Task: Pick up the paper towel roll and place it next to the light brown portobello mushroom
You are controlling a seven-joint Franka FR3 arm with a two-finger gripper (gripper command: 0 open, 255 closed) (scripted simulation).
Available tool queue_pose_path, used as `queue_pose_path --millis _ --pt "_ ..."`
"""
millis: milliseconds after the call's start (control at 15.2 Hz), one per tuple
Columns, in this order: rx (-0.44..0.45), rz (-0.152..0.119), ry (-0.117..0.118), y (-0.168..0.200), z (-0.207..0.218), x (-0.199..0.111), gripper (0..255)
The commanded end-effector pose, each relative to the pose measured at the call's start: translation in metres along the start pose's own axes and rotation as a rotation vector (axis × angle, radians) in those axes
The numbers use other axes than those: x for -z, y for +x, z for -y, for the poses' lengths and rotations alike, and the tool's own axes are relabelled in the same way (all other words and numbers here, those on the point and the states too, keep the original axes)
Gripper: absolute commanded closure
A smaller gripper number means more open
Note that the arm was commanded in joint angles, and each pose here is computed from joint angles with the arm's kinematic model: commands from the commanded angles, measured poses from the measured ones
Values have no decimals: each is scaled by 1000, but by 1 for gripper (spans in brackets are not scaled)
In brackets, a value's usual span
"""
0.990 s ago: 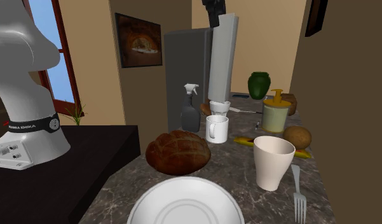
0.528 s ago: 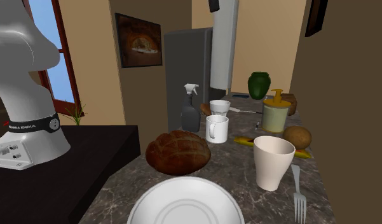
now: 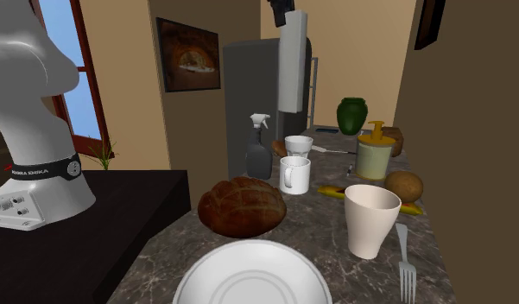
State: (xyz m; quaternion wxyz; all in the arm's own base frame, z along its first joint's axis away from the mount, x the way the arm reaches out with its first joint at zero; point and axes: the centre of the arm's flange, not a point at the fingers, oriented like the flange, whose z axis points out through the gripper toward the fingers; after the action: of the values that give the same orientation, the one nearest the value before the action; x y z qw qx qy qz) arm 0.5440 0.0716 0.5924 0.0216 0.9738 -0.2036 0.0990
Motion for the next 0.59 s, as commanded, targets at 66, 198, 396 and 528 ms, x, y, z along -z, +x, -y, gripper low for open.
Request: queue_pose_path --millis 66,198,396,528 --pt "-1 0 0 -17 38 4 255" --pt "-1 0 0 -29 61 6 255" --pt "-1 0 0 -47 96 10 255" --pt "-1 0 0 -59 120 13 255"
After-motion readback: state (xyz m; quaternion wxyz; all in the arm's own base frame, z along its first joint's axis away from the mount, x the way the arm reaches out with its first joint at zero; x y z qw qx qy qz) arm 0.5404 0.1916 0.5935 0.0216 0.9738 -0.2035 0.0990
